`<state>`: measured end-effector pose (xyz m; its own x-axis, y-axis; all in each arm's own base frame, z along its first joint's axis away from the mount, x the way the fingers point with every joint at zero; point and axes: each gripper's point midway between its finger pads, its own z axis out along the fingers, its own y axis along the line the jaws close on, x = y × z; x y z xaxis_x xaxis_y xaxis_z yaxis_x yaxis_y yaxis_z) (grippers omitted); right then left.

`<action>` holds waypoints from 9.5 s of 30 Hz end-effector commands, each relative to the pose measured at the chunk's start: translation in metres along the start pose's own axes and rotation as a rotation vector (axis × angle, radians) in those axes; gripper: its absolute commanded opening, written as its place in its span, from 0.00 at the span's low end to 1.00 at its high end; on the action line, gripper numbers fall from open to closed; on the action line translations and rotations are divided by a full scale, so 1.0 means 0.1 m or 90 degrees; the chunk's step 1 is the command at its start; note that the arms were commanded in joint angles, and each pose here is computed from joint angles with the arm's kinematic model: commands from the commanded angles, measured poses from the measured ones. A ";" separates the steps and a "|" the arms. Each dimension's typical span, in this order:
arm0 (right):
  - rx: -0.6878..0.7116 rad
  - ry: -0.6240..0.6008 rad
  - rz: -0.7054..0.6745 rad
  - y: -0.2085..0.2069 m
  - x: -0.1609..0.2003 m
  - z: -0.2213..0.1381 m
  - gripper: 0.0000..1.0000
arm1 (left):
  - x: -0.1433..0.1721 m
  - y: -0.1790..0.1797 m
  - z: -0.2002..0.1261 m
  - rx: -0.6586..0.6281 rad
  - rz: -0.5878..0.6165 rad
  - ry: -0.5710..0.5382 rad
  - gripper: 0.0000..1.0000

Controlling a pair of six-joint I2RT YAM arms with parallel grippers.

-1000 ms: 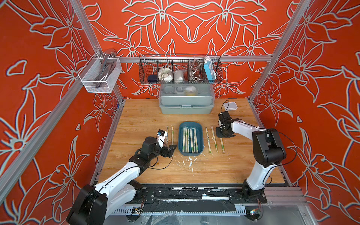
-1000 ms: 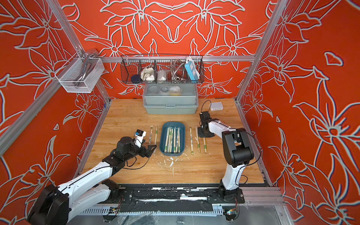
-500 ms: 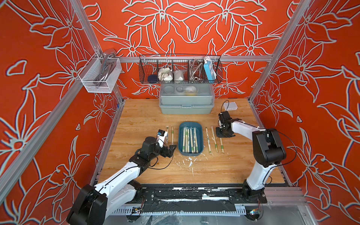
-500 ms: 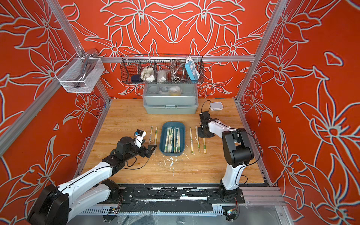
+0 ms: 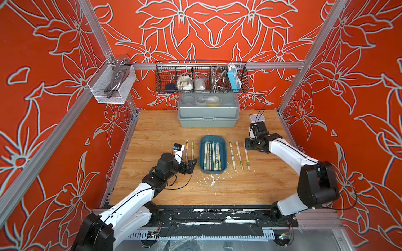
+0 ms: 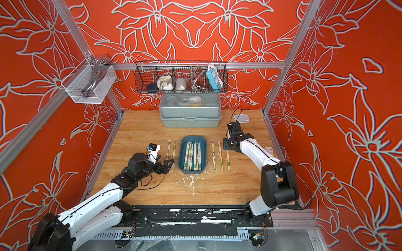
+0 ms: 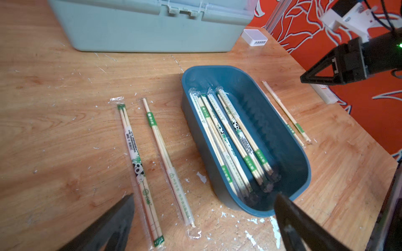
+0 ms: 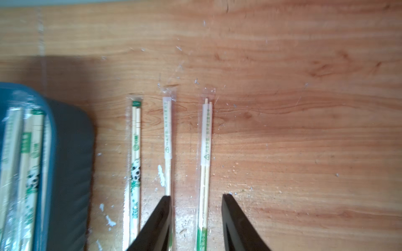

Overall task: Take the paired disposable chopsticks out of the storage box
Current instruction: Place the paired disposable chopsticks at the center of the board, then pick up the paired disposable chopsticks from the storage box, then place the paired disposable chopsticks at the center of the board, then pick up the paired disposable chopsticks from the storage box.

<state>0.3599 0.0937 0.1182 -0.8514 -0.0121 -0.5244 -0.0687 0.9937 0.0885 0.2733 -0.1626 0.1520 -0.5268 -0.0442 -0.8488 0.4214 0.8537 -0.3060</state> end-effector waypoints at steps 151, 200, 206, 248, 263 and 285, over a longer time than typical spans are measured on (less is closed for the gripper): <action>-0.124 -0.289 -0.103 0.59 0.31 -0.36 0.79 | -0.39 -0.41 1.60 -0.202 -0.075 0.376 0.01; -0.235 -0.291 -0.162 0.98 0.39 -0.41 0.84 | 0.39 1.58 0.94 -0.400 -0.161 0.454 0.05; -0.234 -0.290 -0.162 0.98 0.39 -0.41 0.85 | 0.41 1.60 0.97 -0.404 -0.161 0.454 0.10; -0.176 -0.238 -0.150 0.89 0.36 -0.20 0.85 | -0.32 1.25 0.59 -0.349 -0.181 0.215 0.81; -0.179 -0.208 -0.159 1.13 0.16 -0.66 0.78 | -0.46 0.05 -0.03 -0.095 0.049 -0.029 0.83; -0.040 0.113 -0.227 1.84 0.34 -0.02 0.41 | 0.18 -0.22 -0.06 0.062 0.148 -0.006 0.96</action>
<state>0.3211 0.2871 0.1284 -0.7896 -0.3985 -0.4665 -0.4640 0.8854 0.0290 0.2461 -0.1759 0.1359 -0.4335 0.1373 -0.8906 0.5888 0.7913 -0.1646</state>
